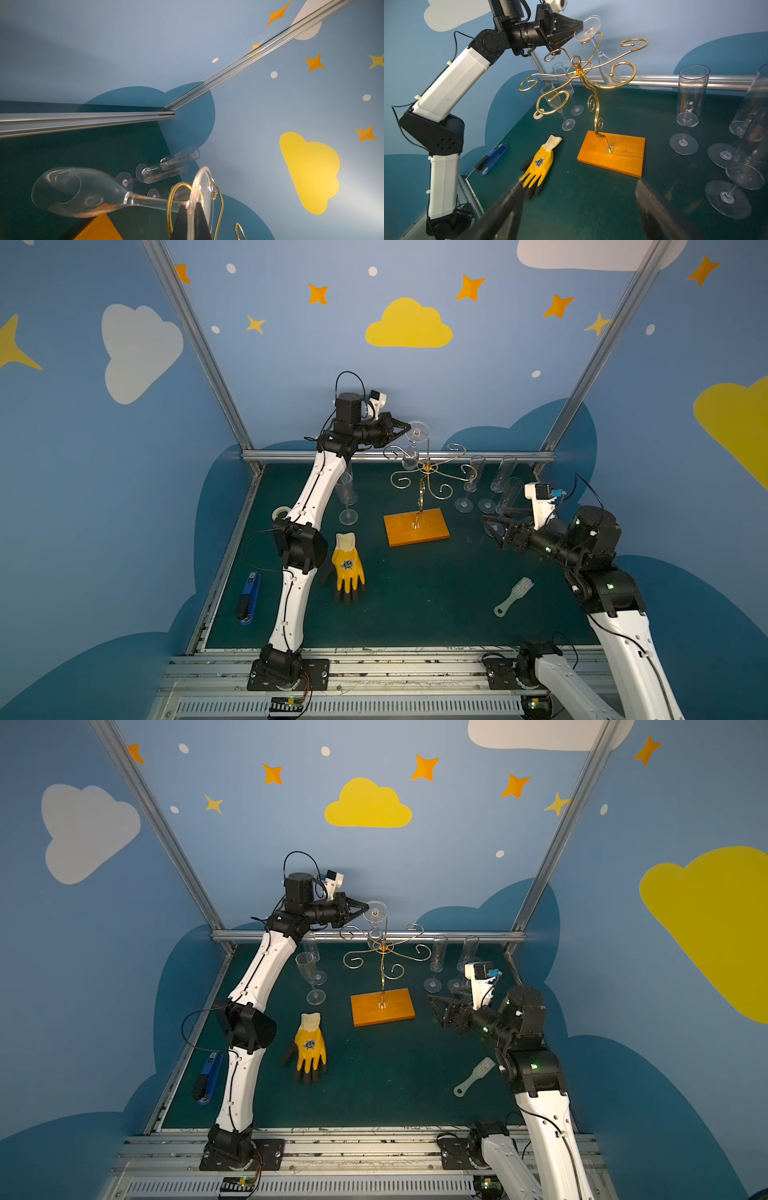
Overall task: Take the wine glass off the wine glass rack
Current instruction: Pick up the wine glass from the wine glass rack.
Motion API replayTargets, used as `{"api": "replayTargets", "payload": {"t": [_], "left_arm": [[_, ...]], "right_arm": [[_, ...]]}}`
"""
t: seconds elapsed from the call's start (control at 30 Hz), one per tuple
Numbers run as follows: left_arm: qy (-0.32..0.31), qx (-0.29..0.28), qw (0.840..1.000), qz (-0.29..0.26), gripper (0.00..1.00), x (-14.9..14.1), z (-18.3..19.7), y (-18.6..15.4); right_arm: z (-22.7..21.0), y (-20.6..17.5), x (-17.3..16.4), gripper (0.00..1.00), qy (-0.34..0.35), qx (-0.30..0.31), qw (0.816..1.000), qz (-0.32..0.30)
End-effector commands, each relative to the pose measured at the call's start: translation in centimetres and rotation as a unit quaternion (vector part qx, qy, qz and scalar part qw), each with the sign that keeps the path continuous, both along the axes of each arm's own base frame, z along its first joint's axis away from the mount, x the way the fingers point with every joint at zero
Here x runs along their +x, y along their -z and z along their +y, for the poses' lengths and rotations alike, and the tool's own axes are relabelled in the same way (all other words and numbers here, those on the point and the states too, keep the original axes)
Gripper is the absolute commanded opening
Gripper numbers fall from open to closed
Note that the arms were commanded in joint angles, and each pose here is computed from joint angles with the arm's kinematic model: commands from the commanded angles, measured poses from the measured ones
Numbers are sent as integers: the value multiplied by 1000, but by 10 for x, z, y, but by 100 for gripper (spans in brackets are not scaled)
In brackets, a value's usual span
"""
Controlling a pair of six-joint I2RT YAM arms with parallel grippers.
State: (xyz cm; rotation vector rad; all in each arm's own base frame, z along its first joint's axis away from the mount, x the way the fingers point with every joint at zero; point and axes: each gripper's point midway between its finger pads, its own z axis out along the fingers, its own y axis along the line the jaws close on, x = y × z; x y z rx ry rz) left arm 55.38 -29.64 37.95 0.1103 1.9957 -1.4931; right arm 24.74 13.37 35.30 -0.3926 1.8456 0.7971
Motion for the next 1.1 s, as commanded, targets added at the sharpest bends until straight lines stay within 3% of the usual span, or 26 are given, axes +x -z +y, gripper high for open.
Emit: {"api": "replayTargets", "payload": {"t": [0.0,1.07], "left_arm": [[-2,-19,999,-39,3,-5,0,-31],[48,3,998,-48,3,-49,-14,-50]], "right_arm": [[0,3,-3,84,-1,-2,1000,2],[-2,0,-9,84,4,-1,1000,-3]]}}
